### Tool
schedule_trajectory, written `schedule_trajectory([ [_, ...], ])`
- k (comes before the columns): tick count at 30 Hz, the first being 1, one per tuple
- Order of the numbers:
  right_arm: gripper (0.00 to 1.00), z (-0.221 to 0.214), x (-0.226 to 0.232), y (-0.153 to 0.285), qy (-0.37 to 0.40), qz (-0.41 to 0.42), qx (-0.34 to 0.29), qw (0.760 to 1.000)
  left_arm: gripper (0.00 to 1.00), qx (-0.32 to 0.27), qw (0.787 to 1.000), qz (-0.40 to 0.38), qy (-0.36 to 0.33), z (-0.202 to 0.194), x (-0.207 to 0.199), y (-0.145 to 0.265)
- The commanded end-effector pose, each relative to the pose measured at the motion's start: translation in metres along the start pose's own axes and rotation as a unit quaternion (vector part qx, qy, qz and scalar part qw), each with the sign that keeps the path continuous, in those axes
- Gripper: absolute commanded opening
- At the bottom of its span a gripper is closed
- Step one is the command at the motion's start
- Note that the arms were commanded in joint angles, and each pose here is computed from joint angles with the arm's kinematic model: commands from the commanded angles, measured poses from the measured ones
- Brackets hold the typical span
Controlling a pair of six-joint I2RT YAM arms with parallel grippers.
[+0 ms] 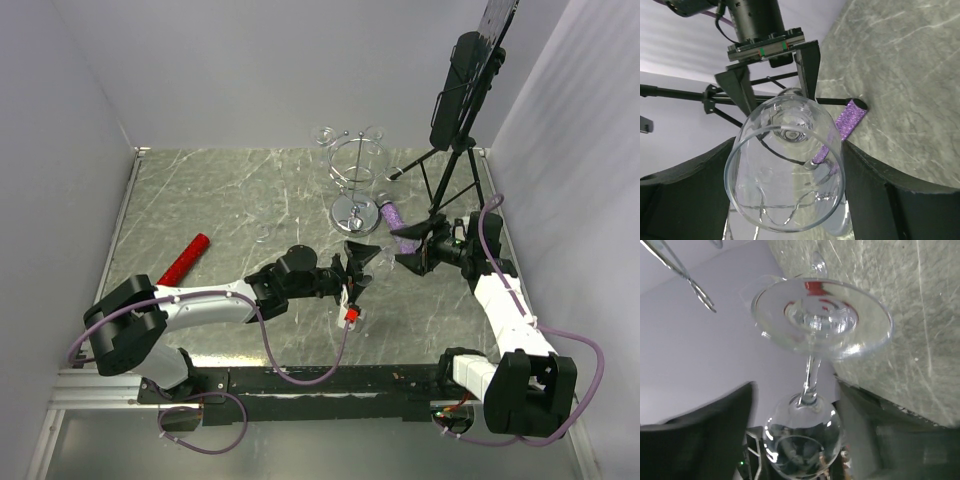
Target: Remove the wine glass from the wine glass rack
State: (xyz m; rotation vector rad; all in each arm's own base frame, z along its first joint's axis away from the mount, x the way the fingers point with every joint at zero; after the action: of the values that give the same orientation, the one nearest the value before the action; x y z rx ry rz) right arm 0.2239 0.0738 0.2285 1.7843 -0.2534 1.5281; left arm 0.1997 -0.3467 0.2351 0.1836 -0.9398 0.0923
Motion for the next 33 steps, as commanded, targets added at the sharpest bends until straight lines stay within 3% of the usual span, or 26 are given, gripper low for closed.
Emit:
schedule_trajectory([
  [1, 0.96, 0.000, 0.004, 0.008, 0.019, -0.001, -0.011, 1.000, 0.01, -0.051, 0.998, 0.047, -0.008, 0.029, 0.033, 0.003],
  [2, 1.00, 0.000, 0.002, 0.010, 0.019, -0.006, -0.015, 1.000, 0.01, -0.048, 0.998, 0.045, -0.001, 0.030, 0.033, 0.004],
  [8, 1.00, -0.001, -0.021, 0.016, 0.012, -0.035, -0.029, 0.999, 0.01, -0.012, 0.995, 0.033, 0.093, 0.026, 0.026, 0.014],
  [15, 1.00, 0.008, -0.020, 0.028, 0.039, -0.046, -0.066, 0.996, 0.01, 0.071, 0.961, 0.023, 0.266, 0.027, 0.019, 0.038],
  [20, 1.00, 0.014, -0.018, 0.039, 0.071, -0.068, -0.098, 0.990, 0.01, 0.124, 0.922, 0.006, 0.366, 0.031, 0.025, 0.073],
  [26, 1.00, 0.024, -0.022, 0.049, 0.096, -0.095, -0.130, 0.982, 0.01, 0.202, 0.841, 0.027, 0.500, 0.013, 0.036, 0.128],
  [33, 1.00, 0.036, -0.027, 0.055, 0.101, -0.117, -0.158, 0.975, 0.01, 0.275, 0.806, 0.142, 0.504, -0.008, 0.036, 0.219],
])
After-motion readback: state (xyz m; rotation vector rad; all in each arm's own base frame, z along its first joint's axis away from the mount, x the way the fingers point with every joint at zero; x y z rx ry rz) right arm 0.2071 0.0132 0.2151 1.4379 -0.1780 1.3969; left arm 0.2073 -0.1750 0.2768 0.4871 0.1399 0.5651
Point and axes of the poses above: each gripper's point midway between its finger pads, its own y axis back along the fingers, its own x axis along the line the jaws close on, z = x × y, the point moved 8 cm from there along y, back along the fingers, and after that the axes turned 15 degrees about y, right-handed, at the moved point
